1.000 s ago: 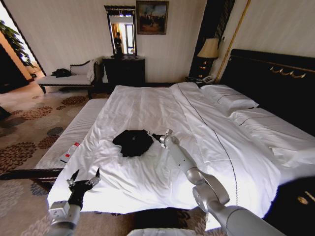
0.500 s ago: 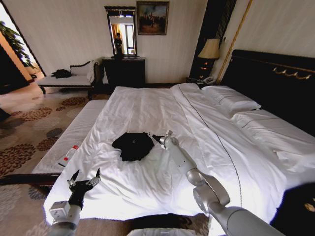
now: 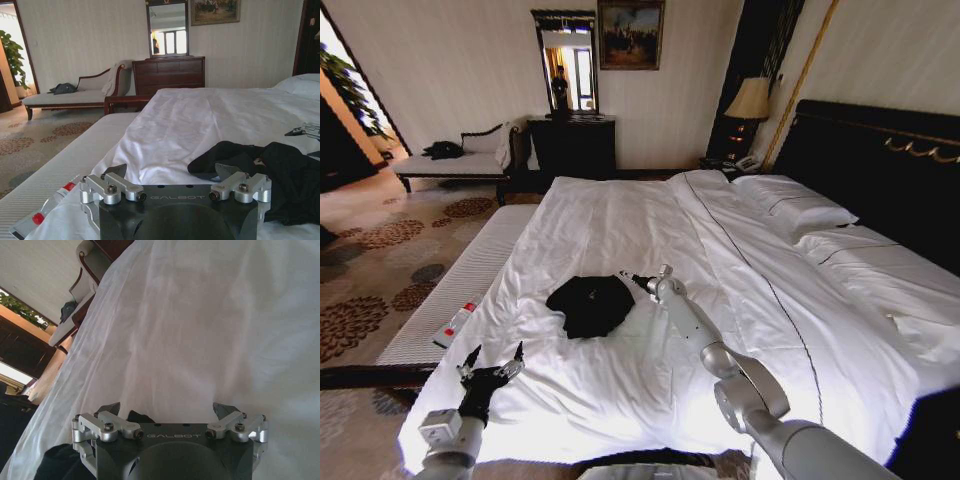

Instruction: Fold the clothes on the bed.

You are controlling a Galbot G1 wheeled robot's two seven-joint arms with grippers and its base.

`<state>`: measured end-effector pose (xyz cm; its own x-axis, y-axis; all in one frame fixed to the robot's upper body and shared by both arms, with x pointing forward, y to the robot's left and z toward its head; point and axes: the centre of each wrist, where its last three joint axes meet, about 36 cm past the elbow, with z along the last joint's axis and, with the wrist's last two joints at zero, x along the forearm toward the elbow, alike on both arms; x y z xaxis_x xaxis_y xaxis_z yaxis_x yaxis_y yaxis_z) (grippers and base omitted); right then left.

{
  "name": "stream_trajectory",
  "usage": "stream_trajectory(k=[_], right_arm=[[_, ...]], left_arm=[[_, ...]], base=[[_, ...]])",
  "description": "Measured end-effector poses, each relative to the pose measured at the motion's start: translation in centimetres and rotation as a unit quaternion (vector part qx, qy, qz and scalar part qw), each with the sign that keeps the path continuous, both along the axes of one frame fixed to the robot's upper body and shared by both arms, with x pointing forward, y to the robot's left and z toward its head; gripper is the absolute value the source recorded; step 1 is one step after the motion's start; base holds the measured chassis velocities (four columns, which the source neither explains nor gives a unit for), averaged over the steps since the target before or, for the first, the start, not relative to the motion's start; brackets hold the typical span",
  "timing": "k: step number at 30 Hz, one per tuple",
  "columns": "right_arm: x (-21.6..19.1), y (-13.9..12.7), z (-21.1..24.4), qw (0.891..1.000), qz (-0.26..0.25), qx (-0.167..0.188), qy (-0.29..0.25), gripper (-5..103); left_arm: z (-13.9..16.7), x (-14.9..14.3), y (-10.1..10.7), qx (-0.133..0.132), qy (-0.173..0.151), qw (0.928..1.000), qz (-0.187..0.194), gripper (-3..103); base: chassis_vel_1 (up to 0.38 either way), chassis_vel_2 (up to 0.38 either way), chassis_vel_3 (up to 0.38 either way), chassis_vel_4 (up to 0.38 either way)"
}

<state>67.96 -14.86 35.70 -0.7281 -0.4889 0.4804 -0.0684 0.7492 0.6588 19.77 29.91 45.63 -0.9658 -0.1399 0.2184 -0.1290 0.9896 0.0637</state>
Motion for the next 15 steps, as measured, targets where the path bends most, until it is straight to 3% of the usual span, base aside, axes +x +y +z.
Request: stream_trajectory(k=[15], right_arm=[[-1.1, -0.7, -1.4, 1.0, -0.007, 0.002, 0.026, 100]], left_arm=[[0.1, 0.0, -0.1, 0.0, 0.0, 1.0, -0.003, 99]], base=[[-0.011, 0.013, 0.013, -0.013]])
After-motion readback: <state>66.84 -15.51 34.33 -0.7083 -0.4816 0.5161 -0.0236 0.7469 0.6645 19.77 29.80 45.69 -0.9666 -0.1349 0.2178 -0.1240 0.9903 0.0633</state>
